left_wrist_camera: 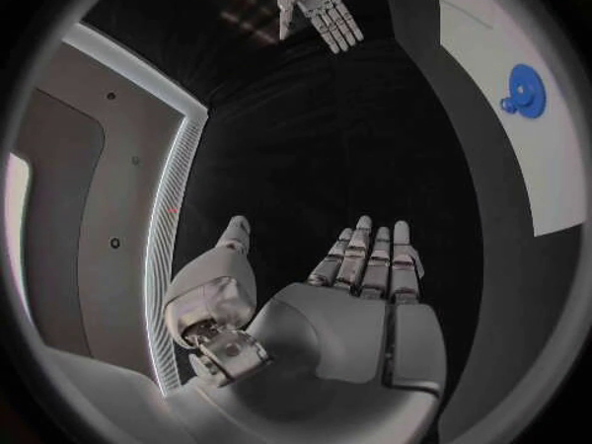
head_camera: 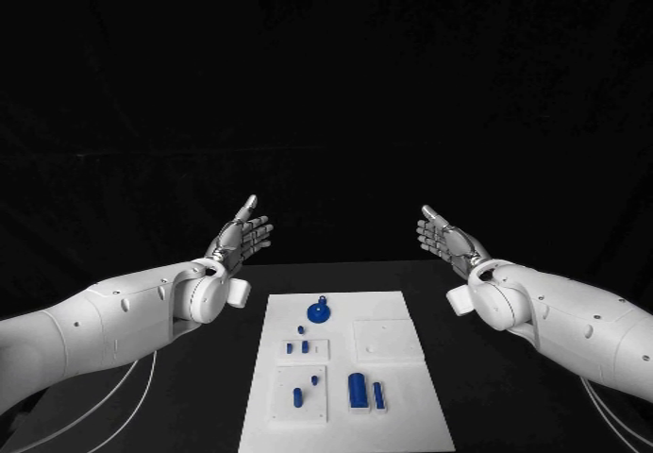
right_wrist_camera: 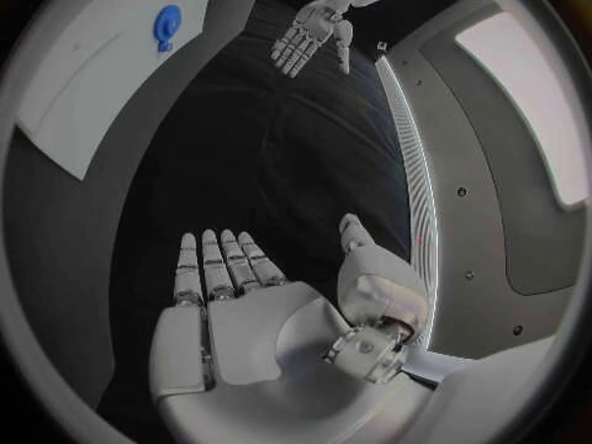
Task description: Assemble the parts on the task board
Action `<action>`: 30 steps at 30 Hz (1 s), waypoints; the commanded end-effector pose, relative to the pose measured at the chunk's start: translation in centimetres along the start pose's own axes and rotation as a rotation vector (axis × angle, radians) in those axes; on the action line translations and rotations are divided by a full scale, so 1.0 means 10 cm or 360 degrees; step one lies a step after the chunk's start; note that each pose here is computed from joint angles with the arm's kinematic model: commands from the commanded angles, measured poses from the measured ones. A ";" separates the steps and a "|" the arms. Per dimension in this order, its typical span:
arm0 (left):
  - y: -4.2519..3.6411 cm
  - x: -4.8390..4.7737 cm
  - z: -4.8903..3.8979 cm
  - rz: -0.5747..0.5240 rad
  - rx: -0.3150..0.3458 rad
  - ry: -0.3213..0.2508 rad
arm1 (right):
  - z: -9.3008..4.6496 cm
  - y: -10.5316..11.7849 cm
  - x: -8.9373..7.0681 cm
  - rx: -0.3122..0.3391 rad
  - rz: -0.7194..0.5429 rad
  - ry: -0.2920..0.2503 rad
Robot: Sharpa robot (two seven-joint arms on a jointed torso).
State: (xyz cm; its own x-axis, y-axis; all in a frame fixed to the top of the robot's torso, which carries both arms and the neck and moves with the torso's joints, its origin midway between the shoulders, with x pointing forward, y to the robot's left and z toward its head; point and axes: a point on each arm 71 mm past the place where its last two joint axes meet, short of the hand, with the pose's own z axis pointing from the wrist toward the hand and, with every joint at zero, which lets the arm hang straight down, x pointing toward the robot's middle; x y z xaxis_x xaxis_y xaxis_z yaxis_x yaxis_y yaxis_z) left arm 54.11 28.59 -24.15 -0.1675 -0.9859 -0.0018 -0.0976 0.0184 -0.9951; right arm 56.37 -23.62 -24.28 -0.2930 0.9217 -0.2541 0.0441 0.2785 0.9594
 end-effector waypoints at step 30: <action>-0.112 1.055 -0.640 -0.0031 0.0158 -0.0239 | -0.88 0.26 0.65 -0.0141 0.0450 -0.0432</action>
State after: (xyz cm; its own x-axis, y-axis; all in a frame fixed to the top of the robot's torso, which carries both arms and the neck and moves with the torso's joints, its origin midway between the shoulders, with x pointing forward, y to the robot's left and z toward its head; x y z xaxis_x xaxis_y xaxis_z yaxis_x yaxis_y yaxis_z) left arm 46.23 19.20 -22.69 -0.0380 -0.9988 0.0309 -0.0365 -0.0295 -0.9989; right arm 46.23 -19.02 -22.55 -0.0528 0.9985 0.0106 0.0217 -0.0095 0.9997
